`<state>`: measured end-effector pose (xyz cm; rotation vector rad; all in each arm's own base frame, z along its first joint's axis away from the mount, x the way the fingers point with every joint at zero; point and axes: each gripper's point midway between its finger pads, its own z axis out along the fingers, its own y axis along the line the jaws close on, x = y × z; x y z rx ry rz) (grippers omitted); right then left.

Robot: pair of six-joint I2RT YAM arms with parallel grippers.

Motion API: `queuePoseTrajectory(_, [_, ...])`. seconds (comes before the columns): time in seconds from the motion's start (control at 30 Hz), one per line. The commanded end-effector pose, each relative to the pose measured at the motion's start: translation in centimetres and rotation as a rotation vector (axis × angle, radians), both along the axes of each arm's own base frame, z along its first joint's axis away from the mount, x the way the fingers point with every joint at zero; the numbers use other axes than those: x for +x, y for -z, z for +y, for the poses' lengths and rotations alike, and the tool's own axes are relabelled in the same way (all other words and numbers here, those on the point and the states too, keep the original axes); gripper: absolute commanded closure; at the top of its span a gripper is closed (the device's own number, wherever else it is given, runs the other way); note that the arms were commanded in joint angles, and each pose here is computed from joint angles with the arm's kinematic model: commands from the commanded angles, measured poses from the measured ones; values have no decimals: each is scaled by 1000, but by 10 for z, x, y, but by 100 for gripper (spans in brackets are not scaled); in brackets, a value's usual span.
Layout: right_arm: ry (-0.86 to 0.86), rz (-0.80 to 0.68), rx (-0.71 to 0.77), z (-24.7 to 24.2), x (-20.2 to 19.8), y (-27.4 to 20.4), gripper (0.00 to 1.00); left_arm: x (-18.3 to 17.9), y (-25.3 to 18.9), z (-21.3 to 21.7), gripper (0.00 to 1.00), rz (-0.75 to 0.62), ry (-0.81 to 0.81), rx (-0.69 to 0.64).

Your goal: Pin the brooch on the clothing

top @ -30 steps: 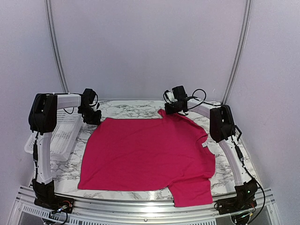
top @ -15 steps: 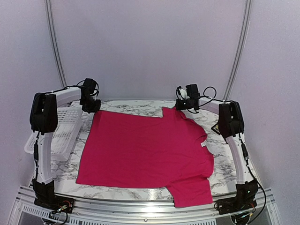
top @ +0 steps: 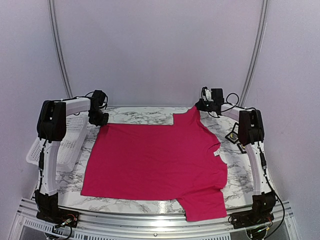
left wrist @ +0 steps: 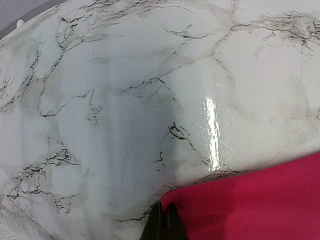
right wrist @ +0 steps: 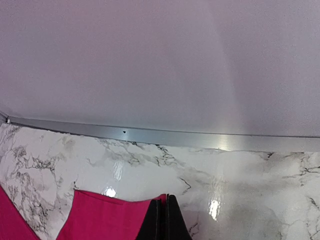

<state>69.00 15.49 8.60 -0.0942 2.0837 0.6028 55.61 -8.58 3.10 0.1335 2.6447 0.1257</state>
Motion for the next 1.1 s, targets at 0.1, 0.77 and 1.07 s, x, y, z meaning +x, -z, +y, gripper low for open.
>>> queuePoseTrajectory(0.1, [102,62,163,-16,15,11,85,4,3,8,100,4,-10,34])
queuePoseTrajectory(0.77, [-17,277,-175,8,-124,-11,100,-12,-70,-50,39,-108,74,-41])
queuePoseTrajectory(1.07, [21,469,-281,-21,-202,49,100,-62,-25,-74,40,30,96,-98])
